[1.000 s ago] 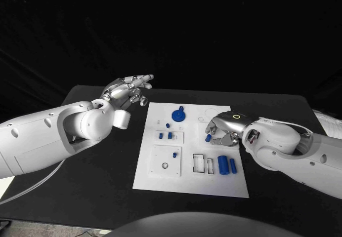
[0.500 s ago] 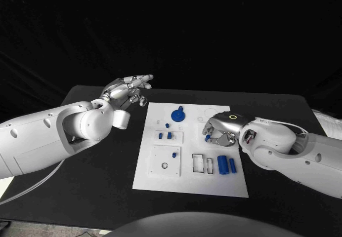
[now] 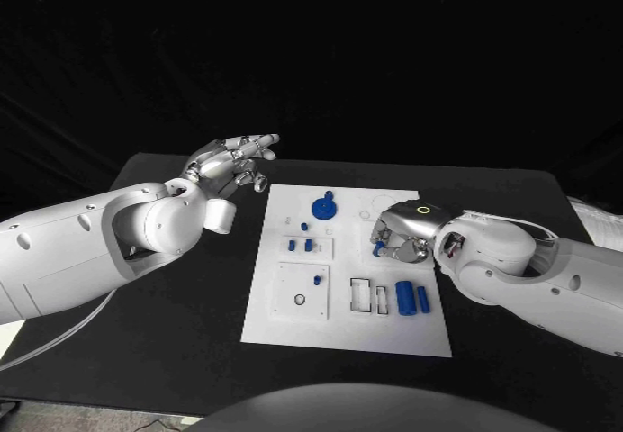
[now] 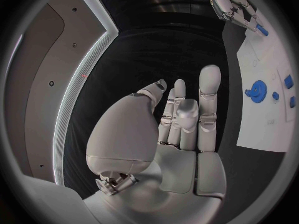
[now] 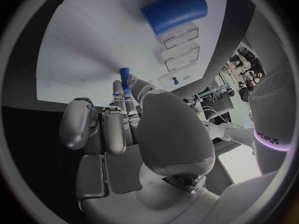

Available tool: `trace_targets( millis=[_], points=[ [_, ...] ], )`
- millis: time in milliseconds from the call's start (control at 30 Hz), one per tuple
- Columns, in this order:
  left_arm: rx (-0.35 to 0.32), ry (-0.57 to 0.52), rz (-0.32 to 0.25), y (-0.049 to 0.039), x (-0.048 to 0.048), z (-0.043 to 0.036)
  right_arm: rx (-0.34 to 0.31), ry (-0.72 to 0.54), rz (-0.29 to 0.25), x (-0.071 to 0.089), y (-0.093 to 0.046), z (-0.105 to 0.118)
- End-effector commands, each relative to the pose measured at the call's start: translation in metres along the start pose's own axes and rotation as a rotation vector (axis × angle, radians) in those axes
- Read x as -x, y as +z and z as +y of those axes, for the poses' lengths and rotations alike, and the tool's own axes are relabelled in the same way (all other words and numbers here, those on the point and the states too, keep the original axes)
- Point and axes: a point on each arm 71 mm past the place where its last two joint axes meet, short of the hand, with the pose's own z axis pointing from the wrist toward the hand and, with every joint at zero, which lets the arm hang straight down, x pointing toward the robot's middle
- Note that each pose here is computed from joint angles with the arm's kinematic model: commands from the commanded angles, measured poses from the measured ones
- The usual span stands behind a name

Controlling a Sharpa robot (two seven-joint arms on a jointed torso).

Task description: Assemble the parts on the task board

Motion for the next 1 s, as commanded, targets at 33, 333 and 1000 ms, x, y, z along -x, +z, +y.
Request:
trace_targets(
  millis=[33, 333, 1000],
  points=[
    [0.001, 0.003, 0.041, 0.0001, -0.0037, -0.0002, -0.010, -0.028, 0.009, -0.003, 0.001, 0.000],
    [0.003, 0.003, 0.047, 0.0001, -0.0037, -0.0001, 0.022, 0.030, -0.082, 0.004, -0.002, 0.005],
    [0.000, 0.022, 0.045, 0.0006, -0.0020, -0.0003, 0.067, 0.104, -0.152, 0.036, -0.022, 0.022]
  ],
)
